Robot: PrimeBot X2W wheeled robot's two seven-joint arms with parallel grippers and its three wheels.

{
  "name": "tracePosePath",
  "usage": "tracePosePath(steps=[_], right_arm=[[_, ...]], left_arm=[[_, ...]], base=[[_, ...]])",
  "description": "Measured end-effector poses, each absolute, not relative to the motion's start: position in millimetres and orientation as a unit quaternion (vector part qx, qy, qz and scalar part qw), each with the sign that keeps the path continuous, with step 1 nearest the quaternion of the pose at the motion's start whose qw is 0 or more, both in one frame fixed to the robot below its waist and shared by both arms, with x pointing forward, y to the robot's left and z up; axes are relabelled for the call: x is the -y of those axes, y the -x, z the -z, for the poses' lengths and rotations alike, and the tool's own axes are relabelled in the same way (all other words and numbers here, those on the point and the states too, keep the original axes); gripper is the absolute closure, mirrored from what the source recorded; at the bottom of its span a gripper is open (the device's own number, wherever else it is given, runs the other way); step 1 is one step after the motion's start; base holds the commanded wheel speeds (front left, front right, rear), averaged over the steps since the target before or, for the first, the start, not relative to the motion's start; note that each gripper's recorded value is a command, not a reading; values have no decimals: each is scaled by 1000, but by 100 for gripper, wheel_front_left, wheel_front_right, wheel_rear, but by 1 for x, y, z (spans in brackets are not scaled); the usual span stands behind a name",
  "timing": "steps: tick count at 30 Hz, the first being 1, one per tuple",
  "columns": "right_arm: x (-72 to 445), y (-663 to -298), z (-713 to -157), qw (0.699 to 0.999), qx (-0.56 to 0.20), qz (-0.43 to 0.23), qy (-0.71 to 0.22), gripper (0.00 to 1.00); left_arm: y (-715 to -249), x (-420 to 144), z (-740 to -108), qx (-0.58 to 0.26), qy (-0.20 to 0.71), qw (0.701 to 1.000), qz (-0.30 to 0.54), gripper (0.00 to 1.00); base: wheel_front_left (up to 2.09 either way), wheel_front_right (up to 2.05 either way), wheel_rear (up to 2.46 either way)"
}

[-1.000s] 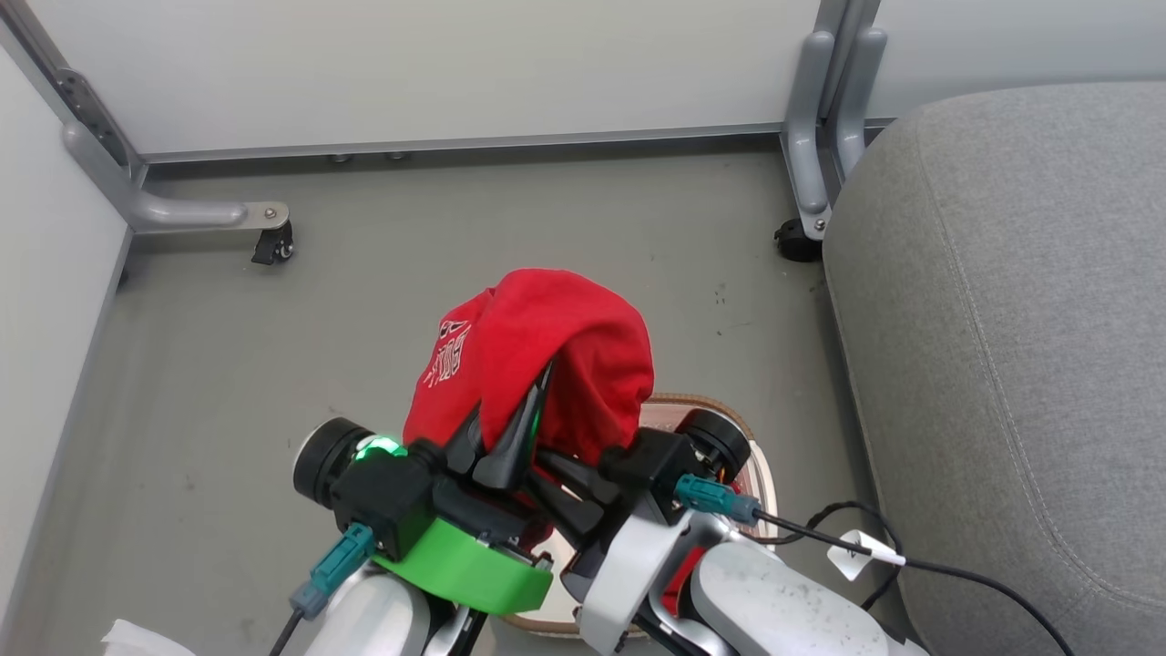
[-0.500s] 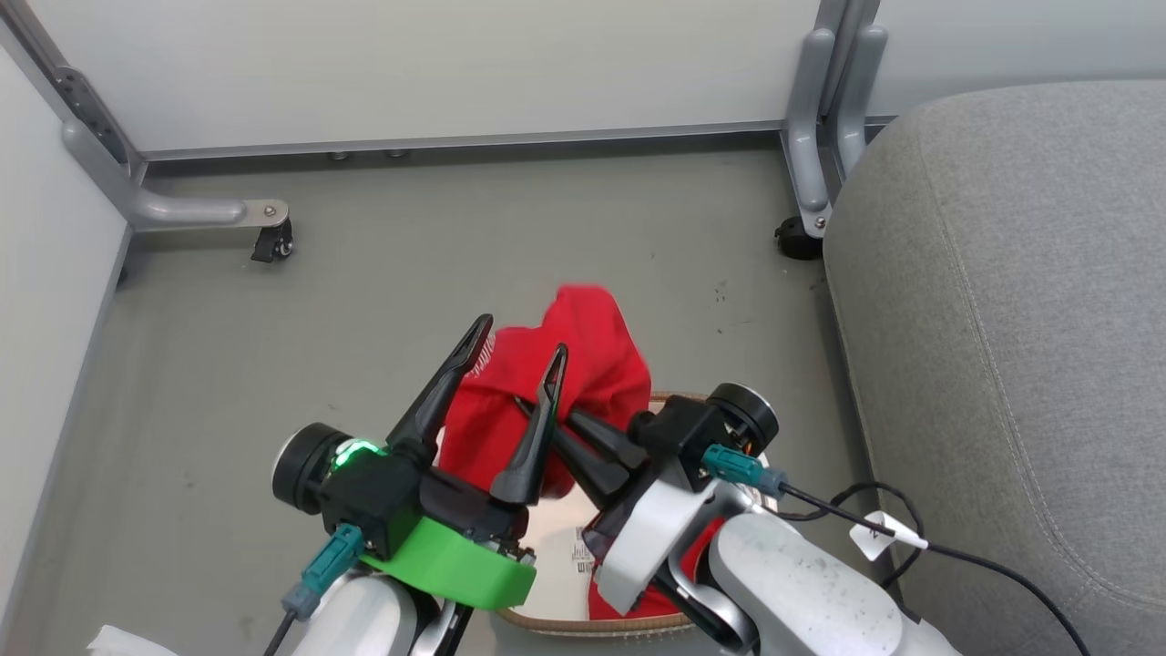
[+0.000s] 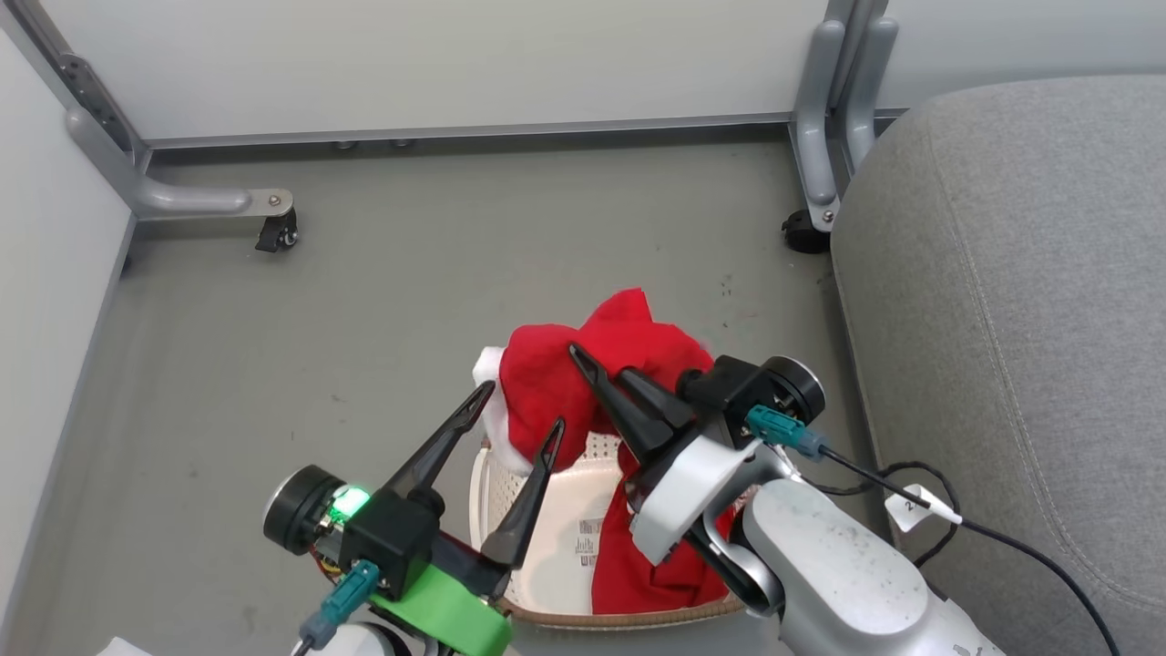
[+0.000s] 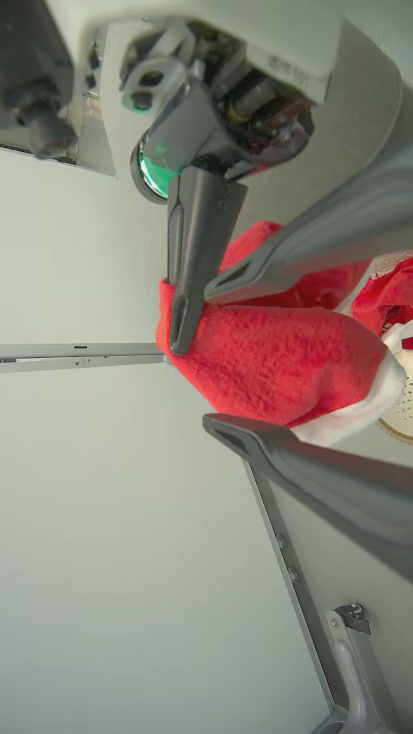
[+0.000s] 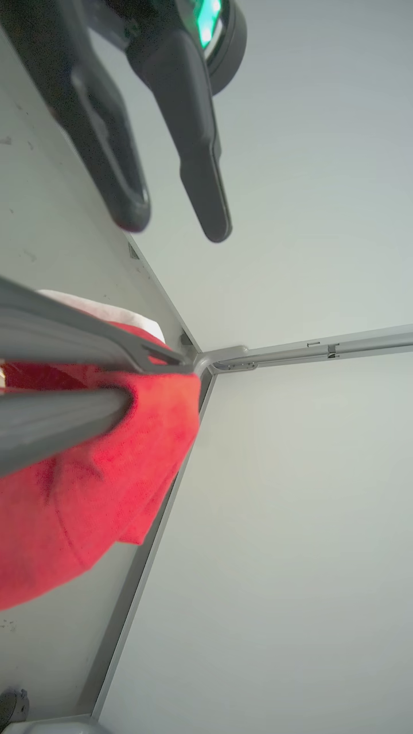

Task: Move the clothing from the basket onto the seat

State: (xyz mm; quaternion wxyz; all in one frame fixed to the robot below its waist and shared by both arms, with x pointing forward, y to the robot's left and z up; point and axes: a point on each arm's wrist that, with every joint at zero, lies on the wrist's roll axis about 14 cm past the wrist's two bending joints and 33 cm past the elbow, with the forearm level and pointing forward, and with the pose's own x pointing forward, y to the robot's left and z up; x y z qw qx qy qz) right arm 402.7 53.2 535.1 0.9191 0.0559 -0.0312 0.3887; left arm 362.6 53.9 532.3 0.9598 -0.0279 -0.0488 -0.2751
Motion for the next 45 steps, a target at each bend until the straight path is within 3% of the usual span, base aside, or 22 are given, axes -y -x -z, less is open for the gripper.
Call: tracePosePath(steps=[21, 45], right_arm=[[11, -423, -521, 954, 22, -291, -72, 100], [205, -433, -510, 997, 31, -13, -70, 100]], left_arm=[[-347, -9, -505, -1, 17, 928, 373, 0], [-356, 90, -489, -13, 46, 846, 531, 0]], base=[[0, 0, 0], [0, 0, 0]])
